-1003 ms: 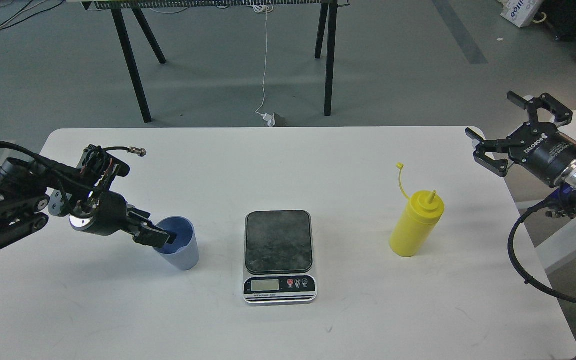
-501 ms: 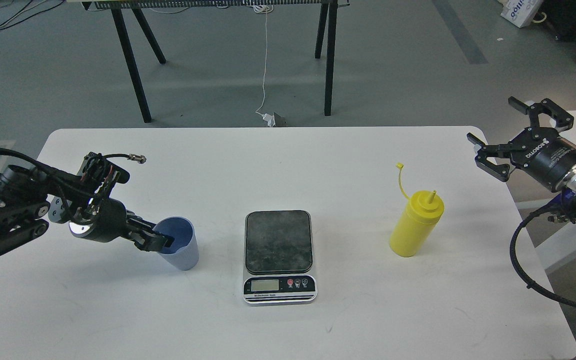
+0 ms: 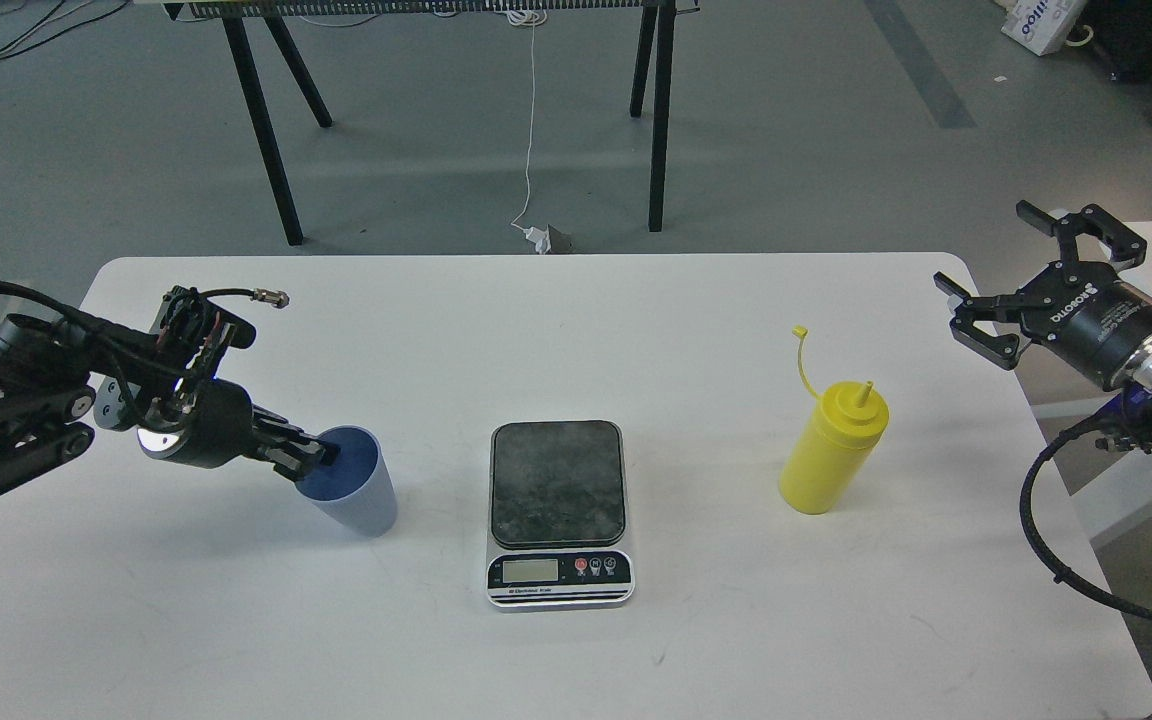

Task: Pour seasoning into cup on scale with both arms
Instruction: 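Carry the blue cup onto the scale and release it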

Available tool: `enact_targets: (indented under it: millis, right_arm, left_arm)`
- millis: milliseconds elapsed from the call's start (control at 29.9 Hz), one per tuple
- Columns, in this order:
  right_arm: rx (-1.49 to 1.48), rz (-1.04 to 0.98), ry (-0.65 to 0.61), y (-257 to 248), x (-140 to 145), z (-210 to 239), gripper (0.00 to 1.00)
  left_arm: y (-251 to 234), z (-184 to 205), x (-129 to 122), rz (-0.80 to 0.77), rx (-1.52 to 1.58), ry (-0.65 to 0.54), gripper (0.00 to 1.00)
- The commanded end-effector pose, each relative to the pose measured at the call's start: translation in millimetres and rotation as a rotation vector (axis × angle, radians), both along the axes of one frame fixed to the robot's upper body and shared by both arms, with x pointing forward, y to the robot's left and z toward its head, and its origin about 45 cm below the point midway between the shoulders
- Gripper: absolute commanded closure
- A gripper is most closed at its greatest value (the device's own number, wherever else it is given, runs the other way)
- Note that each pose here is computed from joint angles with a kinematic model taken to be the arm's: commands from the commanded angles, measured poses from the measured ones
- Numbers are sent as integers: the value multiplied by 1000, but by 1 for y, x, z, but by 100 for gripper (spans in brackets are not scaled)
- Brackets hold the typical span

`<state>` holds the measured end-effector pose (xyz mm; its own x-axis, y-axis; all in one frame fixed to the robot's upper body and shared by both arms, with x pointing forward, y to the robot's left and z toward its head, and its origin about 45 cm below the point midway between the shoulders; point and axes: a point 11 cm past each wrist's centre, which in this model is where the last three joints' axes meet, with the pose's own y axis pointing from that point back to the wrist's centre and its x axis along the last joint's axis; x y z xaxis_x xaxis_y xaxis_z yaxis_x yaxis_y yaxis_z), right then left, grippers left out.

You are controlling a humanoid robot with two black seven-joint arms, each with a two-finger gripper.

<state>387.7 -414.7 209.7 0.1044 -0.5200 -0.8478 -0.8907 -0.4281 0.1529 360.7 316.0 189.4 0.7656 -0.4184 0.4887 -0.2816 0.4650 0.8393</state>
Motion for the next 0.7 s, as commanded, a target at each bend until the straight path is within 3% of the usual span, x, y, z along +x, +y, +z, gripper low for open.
enact_targets:
  millis: [0,134,301,668]
  right_arm:
    - [0,0,1,0,0,0,1]
    - [1,-3,2,-1,0,-1,1]
    - [-1,-5,4,-2,-1,-1,1]
    - [5,-22,1,-7,0,0,1]
  left_arm:
    - [-29,40,20,40,-169,-35,100]
    - [-68,68,35,-13,-244,-73,100]
    - [-124,47,29,-150,-233,-43,100]
    - [-154,18,34,-242,-131,-62,100]
